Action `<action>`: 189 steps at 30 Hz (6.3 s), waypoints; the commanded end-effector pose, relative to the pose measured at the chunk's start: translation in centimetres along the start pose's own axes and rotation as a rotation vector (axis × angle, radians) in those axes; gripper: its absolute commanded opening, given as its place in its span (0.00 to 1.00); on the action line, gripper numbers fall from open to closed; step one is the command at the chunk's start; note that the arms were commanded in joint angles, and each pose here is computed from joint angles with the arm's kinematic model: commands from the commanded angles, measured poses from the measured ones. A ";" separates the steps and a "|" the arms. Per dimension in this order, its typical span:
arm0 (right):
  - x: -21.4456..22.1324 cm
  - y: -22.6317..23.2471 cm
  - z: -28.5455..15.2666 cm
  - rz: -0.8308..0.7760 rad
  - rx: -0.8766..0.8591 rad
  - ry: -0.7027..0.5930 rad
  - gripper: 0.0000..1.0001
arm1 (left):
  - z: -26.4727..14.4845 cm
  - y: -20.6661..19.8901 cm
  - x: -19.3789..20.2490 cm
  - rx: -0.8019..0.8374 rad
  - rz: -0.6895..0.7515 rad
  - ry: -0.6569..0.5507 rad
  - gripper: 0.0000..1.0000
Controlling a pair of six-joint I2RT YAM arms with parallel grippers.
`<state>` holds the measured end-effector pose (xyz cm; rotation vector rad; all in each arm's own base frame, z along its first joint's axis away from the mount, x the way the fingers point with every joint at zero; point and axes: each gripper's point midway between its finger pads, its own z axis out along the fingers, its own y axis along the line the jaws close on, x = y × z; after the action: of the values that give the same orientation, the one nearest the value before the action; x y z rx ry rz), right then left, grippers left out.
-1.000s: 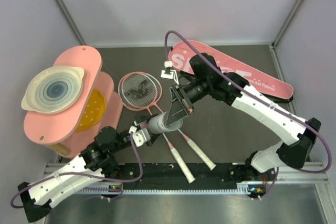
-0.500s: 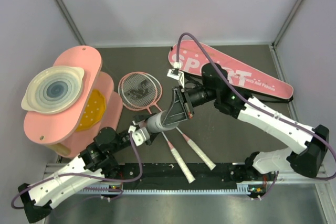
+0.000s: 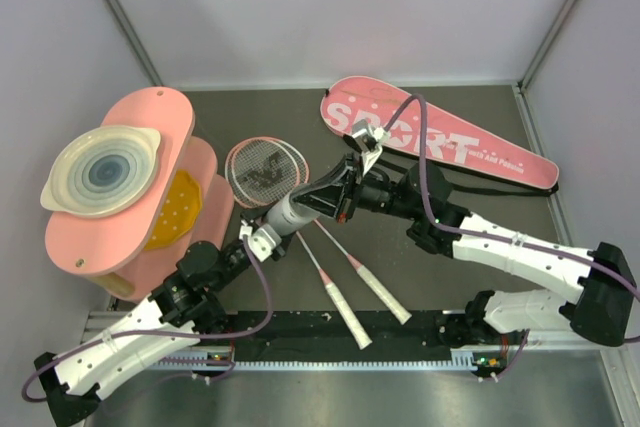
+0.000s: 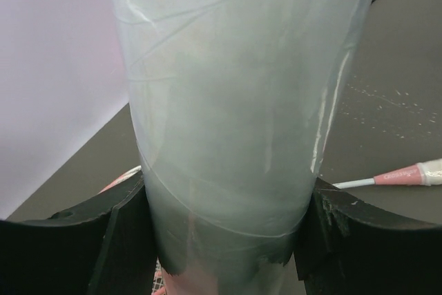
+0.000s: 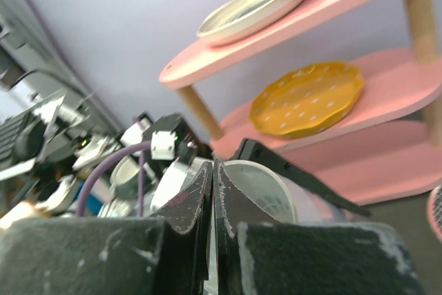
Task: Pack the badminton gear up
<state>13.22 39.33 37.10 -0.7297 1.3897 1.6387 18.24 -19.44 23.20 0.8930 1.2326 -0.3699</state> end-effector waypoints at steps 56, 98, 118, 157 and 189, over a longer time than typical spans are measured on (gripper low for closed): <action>-0.9 -3.0 -10.9 -0.227 0.838 0.124 0.71 | 1.3 2.6 -5.0 -0.120 -0.125 -0.128 0.01; 2.1 -7.9 -5.3 -0.295 0.662 0.215 0.24 | 5.4 6.4 -16.0 -0.235 -1.159 -0.304 0.54; -1.8 -26.6 -10.1 -0.601 0.940 0.509 0.20 | 0.2 4.9 -12.8 -0.117 -0.505 -0.082 0.88; -6.7 -46.1 6.6 -1.090 0.956 0.436 0.99 | -7.6 6.8 -16.2 -0.126 -0.434 -0.301 0.87; 2.0 -40.5 -34.6 -0.379 1.609 1.116 0.62 | -0.9 -1.9 -12.9 0.210 -0.704 -0.127 0.84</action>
<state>43.86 10.11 9.14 -0.6465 2.4198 -0.3782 12.92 -22.40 33.32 0.5866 1.4335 -1.0427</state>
